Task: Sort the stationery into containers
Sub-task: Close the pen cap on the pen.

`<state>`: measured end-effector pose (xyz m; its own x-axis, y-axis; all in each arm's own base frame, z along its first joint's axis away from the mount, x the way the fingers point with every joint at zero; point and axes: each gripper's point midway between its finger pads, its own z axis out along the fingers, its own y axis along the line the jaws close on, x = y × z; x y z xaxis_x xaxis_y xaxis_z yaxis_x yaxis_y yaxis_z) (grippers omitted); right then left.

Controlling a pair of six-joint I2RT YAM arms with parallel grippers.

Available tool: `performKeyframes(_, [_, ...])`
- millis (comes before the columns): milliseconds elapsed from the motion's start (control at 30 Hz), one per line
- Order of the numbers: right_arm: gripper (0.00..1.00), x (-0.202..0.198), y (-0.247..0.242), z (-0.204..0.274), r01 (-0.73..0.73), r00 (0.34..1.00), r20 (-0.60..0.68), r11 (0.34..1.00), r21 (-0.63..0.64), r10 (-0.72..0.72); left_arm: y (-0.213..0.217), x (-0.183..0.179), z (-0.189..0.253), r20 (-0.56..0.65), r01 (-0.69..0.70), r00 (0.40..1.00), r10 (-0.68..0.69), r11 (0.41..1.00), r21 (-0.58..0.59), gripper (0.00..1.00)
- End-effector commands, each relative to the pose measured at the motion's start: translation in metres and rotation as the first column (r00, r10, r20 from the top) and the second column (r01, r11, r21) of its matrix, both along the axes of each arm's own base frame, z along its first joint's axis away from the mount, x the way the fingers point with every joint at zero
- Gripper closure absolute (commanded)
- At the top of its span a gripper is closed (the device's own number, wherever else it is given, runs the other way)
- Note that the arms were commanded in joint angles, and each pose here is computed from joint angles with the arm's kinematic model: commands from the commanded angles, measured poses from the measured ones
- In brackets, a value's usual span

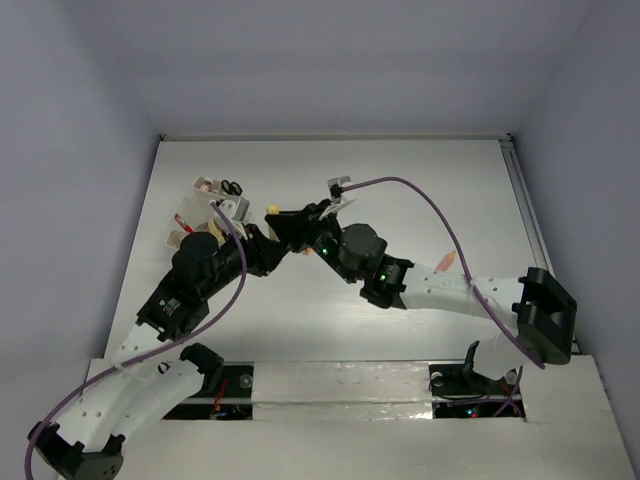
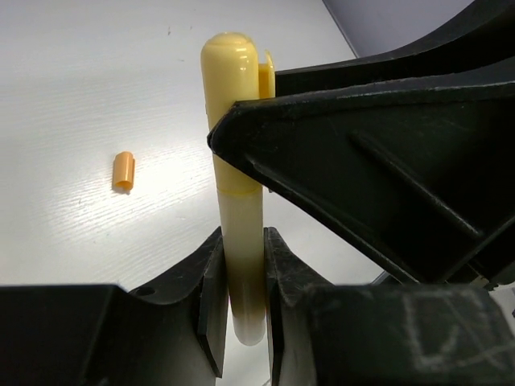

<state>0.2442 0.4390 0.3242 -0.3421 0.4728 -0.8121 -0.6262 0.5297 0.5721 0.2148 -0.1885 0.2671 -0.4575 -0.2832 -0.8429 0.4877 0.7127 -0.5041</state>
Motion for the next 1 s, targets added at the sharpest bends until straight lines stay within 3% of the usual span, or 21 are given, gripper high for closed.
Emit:
performKeyframes(0, [1.00,-0.064,0.015,-0.122,-0.279,0.943,-0.249,0.931,-0.235,0.219,0.026,0.010,0.160,0.417,-0.087,0.892,0.174,0.972,-0.219,1.00])
performKeyframes(467, [1.00,-0.094,0.011,-0.162,-0.388,0.883,-0.363,0.899,-0.203,0.299,0.028,0.024,0.184,0.446,-0.134,0.872,0.203,0.974,-0.182,1.00])
performKeyframes(600, [1.00,-0.082,0.010,-0.140,-0.334,0.915,-0.306,0.920,-0.207,0.263,0.019,0.023,0.166,0.415,-0.098,0.897,0.152,0.984,-0.150,1.00])
performKeyframes(733, [1.00,-0.045,0.014,-0.083,-0.258,0.955,-0.195,0.950,-0.173,0.224,0.014,0.013,0.132,0.349,-0.055,0.933,0.089,0.993,-0.104,1.00])
performKeyframes(800, [1.00,-0.028,0.016,-0.063,-0.227,0.969,-0.142,0.957,-0.180,0.203,0.017,0.003,0.112,0.302,-0.045,0.951,0.067,0.996,-0.079,0.82])
performKeyframes(833, [1.00,-0.015,0.018,-0.061,-0.213,0.972,-0.137,0.960,-0.184,0.190,0.019,-0.001,0.107,0.291,-0.046,0.954,0.066,0.996,-0.076,0.58])
performKeyframes(933, [1.00,0.008,0.030,-0.025,-0.191,0.981,-0.071,0.970,-0.149,0.182,0.037,-0.017,0.093,0.265,-0.090,0.959,0.103,0.994,-0.059,0.20])
performKeyframes(967, [1.00,0.018,0.033,-0.001,-0.177,0.984,-0.031,0.976,-0.123,0.175,0.047,-0.028,0.093,0.266,-0.103,0.957,0.113,0.993,-0.053,0.15])
